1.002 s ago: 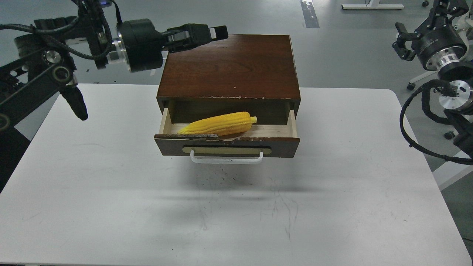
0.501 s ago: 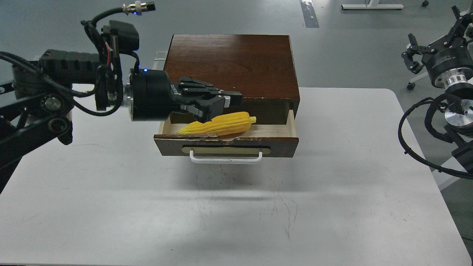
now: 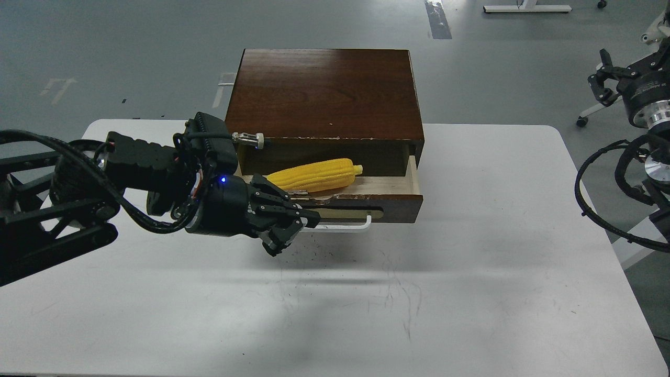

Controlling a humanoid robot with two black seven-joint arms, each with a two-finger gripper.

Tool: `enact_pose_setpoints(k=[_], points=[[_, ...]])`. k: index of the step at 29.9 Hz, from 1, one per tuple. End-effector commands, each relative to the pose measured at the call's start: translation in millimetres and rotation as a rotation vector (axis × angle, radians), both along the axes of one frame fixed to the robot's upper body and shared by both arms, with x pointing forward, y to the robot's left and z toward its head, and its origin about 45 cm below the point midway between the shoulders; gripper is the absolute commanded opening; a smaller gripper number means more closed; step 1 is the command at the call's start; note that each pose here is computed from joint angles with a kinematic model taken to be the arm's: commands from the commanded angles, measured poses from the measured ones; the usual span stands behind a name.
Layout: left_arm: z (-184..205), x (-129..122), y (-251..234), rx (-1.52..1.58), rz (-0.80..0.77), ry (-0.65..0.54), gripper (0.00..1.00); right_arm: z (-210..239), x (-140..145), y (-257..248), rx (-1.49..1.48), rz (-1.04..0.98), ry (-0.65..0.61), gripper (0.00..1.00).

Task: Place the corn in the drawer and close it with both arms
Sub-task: 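Move the left gripper down to the drawer front beside the handle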

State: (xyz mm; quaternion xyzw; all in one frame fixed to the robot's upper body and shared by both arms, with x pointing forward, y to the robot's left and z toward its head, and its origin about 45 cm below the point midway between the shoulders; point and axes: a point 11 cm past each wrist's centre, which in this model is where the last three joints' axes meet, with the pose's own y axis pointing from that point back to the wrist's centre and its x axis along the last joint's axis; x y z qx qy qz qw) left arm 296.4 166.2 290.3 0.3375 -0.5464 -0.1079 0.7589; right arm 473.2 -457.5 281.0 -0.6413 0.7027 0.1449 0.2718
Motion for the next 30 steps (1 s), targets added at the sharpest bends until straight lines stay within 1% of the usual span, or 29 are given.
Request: enact_pose_setpoints(k=[1, 5, 8, 12, 18, 23, 30], points=[[-6.8, 1.3, 3.2, 0.031, -0.002, -0.018, 0.00, -0.4, -0.2, -0.3, 0.000, 0.000, 0.000, 1.00], [-39.1, -5.7, 8.5, 0.118, -0.026, 0.007, 0.00, -0.7, -0.9, -3.0, -0.004, -0.008, 0.004, 1.00], [-45.0, -7.4, 10.1, 0.148, -0.043, -0.009, 0.00, 1.7, -0.2, -4.1, -0.004, -0.012, -0.001, 1.00], [-44.8, -6.2, 6.1, 0.146, -0.051, -0.015, 0.00, 2.2, 0.2, -3.8, -0.005, -0.011, -0.001, 1.00], [-49.1, 12.8, 17.9, 0.170, 0.010, -0.021, 0.00, 2.4, -0.1, -5.2, -0.006, -0.015, 0.000, 1.00], [-51.8, 11.4, 20.4, 0.174, 0.015, -0.013, 0.00, 5.0, -1.4, -10.0, -0.014, -0.022, -0.002, 1.00], [-47.9, 16.2, 19.5, 0.174, 0.019, -0.028, 0.00, 5.2, -2.6, -15.1, -0.018, -0.034, 0.001, 1.00]])
